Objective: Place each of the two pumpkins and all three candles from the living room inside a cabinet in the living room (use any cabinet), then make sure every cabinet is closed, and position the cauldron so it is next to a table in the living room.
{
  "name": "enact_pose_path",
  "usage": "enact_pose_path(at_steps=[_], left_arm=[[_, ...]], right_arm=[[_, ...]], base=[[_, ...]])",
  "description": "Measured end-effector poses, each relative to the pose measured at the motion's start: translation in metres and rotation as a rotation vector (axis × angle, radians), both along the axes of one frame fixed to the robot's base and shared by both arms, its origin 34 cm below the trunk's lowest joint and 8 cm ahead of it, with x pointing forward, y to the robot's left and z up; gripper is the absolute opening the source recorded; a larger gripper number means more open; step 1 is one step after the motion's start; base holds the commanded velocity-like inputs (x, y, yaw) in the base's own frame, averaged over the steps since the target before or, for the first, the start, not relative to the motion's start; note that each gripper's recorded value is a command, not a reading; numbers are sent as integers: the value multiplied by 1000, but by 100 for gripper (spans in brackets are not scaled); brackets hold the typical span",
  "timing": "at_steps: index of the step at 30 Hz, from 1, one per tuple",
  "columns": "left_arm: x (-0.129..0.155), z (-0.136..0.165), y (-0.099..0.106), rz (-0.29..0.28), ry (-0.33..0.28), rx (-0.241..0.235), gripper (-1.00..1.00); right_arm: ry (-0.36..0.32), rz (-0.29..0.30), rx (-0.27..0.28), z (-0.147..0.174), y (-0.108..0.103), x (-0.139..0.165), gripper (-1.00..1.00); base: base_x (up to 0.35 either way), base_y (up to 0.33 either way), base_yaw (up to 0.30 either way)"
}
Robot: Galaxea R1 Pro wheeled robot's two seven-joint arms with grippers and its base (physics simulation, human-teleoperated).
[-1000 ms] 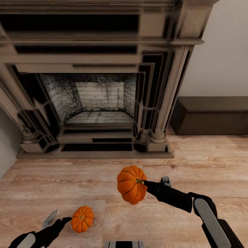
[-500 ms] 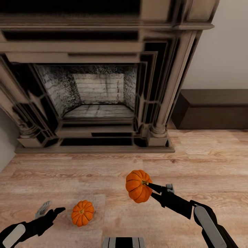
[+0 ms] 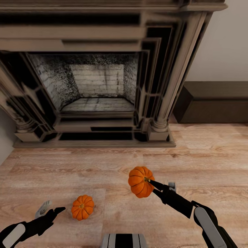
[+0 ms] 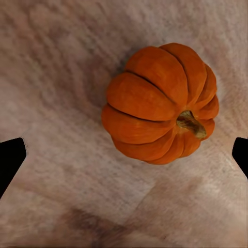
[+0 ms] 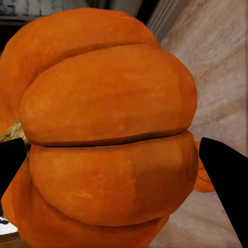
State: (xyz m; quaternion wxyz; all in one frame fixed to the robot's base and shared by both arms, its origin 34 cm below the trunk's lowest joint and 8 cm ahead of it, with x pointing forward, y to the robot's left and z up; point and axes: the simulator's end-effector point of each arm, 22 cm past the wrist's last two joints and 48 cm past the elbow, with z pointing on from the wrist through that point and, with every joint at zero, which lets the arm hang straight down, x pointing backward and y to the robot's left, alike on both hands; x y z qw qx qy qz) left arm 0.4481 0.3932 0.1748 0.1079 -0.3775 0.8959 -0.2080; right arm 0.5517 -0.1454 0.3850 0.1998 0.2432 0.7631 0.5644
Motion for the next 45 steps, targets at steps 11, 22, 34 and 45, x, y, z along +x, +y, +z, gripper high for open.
enact_pose_path(at_steps=[11, 22, 34, 45], left_arm=[[-15, -17, -1, 0, 44, 0, 100], [-31, -34, -2, 0, 90, -3, 100], [-48, -52, -3, 0, 137, -4, 100], [-38, -51, -33, -27, 105, -54, 100]], right_arm=[[-43, 58, 54, 13, 22, -1, -100], [-168, 97, 126, 58, 32, -8, -100], [-117, 88, 128, 33, 34, -11, -100], [-120, 82, 131, 34, 35, -10, -100]], base=[[0, 0, 0], [0, 0, 0], [0, 0, 0], [31, -35, 0]])
